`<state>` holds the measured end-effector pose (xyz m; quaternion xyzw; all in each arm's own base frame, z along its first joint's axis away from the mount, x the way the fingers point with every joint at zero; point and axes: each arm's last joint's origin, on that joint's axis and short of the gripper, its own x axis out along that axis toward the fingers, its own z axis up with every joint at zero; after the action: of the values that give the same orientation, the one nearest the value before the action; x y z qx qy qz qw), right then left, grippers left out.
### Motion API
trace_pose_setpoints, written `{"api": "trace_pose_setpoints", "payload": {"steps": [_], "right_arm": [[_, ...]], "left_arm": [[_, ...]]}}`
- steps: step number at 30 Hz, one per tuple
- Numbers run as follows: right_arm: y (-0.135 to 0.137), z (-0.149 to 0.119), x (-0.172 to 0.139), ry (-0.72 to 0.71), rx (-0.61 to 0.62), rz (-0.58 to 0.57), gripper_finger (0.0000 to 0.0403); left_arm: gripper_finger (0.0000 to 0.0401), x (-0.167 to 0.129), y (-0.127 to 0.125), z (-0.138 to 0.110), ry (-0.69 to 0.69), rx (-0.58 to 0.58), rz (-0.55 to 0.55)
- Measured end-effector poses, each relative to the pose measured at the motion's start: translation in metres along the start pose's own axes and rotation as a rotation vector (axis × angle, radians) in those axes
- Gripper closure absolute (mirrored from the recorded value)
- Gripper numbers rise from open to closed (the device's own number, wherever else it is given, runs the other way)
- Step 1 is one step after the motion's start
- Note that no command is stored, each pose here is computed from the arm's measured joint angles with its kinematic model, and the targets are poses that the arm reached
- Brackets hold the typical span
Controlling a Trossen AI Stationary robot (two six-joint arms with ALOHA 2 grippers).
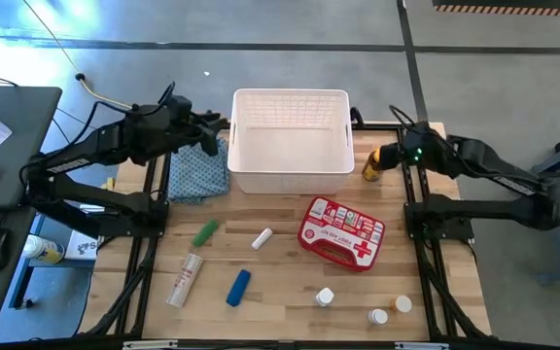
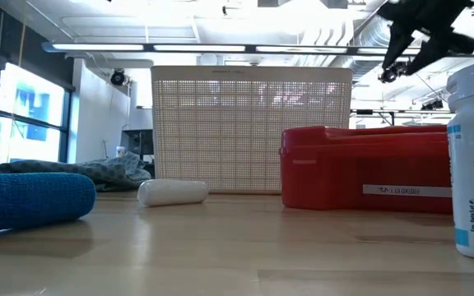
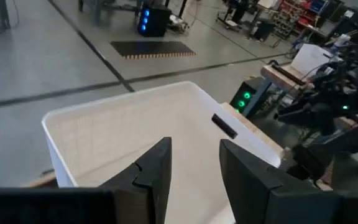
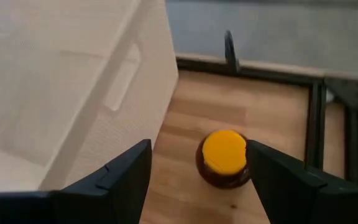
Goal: Pick & place medical supplies in basket/bin
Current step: Put the yellow pill bottle into the white bin
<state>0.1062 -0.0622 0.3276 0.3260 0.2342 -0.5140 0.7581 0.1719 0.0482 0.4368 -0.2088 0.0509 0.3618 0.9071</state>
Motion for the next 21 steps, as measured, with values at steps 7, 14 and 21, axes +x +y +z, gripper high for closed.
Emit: {"api": "trace_pose_setpoints", "payload": {"steps": [7,14,21], "right_arm": [[-0.015,0.022,0.03,0.125,0.097,-0.055,0.0152],[-0.031,0.039,0.079,0.41,0.204,0.025,0.0152],[-0.036,0.055,0.095,0.5,0.139,0.046,0.0133]], "left_arm": [[0.0231,-0.006,0.02,0.027,0.002,-0.077,0.008],[0.0231,0.009,0.032,0.032,0.086,-0.103,-0.084],[0.0231,0.02,0.042,0.034,0.149,-0.128,-0.152]]}}
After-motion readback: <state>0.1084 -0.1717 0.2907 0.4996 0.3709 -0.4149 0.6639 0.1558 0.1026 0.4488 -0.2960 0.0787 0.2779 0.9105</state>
